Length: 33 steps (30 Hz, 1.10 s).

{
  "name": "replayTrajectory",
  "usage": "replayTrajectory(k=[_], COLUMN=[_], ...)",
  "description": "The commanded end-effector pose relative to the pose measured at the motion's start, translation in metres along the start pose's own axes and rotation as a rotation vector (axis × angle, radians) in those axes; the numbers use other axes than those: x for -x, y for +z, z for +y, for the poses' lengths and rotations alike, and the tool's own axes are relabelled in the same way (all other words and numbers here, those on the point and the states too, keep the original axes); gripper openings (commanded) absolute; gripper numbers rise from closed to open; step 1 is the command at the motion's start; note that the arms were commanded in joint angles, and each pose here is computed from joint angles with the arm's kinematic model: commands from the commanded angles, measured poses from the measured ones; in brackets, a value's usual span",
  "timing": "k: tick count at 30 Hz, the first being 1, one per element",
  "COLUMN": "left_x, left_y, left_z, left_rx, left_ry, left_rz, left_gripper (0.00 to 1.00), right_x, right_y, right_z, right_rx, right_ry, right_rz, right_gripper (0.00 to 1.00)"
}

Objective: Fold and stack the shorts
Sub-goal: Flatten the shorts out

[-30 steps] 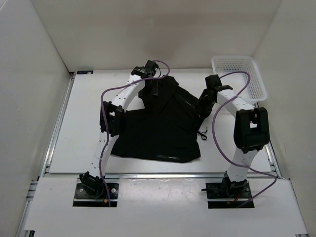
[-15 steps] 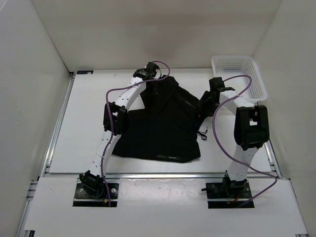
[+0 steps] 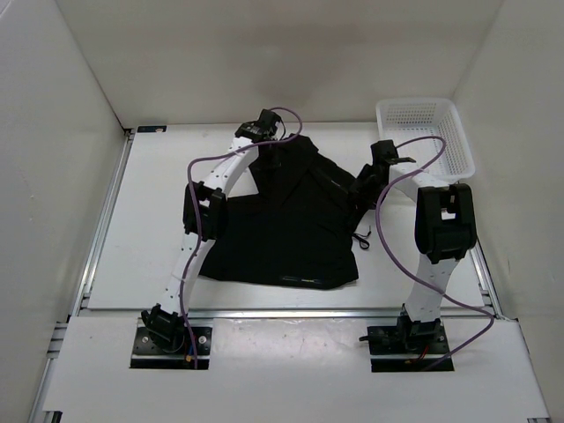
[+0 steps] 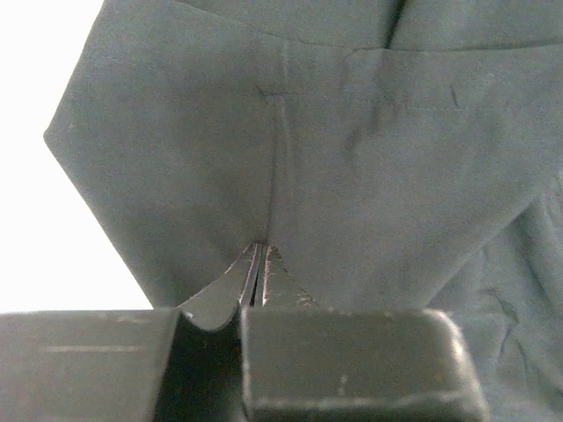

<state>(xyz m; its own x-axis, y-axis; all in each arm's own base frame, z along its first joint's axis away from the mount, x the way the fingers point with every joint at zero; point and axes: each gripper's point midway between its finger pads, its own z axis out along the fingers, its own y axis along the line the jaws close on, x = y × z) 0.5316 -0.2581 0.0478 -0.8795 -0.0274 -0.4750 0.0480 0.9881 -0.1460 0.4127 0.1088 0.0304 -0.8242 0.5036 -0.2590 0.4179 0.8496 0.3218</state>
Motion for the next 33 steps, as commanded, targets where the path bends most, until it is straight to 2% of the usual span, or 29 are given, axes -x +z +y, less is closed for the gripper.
replayTrajectory(k=[1, 3, 5, 7, 8, 9, 12, 16, 23, 29, 30, 32, 33], left_x=[0.018, 0.029, 0.028, 0.032, 0.029, 0.029, 0.025, 0.018, 0.015, 0.002, -0.002, -0.002, -0.003], left_y=[-0.018, -0.032, -0.029, -0.036, -0.034, -0.034, -0.028, -0.018, -0.010, 0.005, 0.007, 0.007, 0.004], left_z=[0.006, 0.002, 0.008, 0.003, 0.004, 0.004, 0.003, 0.003, 0.002, 0.006, 0.005, 0.004, 0.003], left_rx=[-0.008, -0.026, -0.016, -0.042, -0.039, -0.039, -0.045, -0.045, -0.021, -0.015, -0.020, -0.028, -0.036], left_ry=[-0.015, -0.018, -0.025, -0.025, -0.034, -0.034, -0.042, -0.050, -0.032, 0.000, 0.000, 0.000, 0.000], left_rz=[-0.045, -0.086, -0.075, -0.085, -0.077, -0.077, -0.060, -0.037, -0.036, 0.008, 0.020, 0.023, 0.028], left_gripper=[0.10, 0.10, 0.12, 0.40, 0.52, 0.69, 0.75, 0.71, 0.51, 0.54, 0.51, 0.37, 0.17], right_x=[-0.007, -0.003, -0.002, 0.002, 0.003, 0.004, 0.007, 0.007, 0.012, 0.009, 0.009, -0.002, -0.001], right_y=[0.002, -0.001, -0.005, -0.014, -0.014, -0.018, -0.026, -0.030, -0.039, -0.043, -0.043, -0.032, -0.029], right_z=[-0.001, -0.002, 0.001, 0.005, 0.004, 0.007, 0.021, 0.029, 0.040, 0.042, 0.042, 0.045, 0.048], right_rx=[-0.002, -0.010, -0.013, -0.010, -0.017, -0.015, 0.000, -0.023, -0.002, 0.002, 0.002, -0.006, 0.002], right_ry=[0.007, -0.006, -0.016, -0.036, -0.036, -0.055, -0.098, -0.122, -0.131, -0.139, -0.139, -0.169, -0.169], right_rz=[0.031, 0.012, -0.008, -0.040, -0.046, -0.061, -0.088, -0.100, -0.120, -0.117, -0.117, -0.079, -0.072], right_gripper=[0.62, 0.61, 0.61, 0.62, 0.66, 0.70, 0.73, 0.73, 0.74, 0.74, 0.74, 0.74, 0.74])
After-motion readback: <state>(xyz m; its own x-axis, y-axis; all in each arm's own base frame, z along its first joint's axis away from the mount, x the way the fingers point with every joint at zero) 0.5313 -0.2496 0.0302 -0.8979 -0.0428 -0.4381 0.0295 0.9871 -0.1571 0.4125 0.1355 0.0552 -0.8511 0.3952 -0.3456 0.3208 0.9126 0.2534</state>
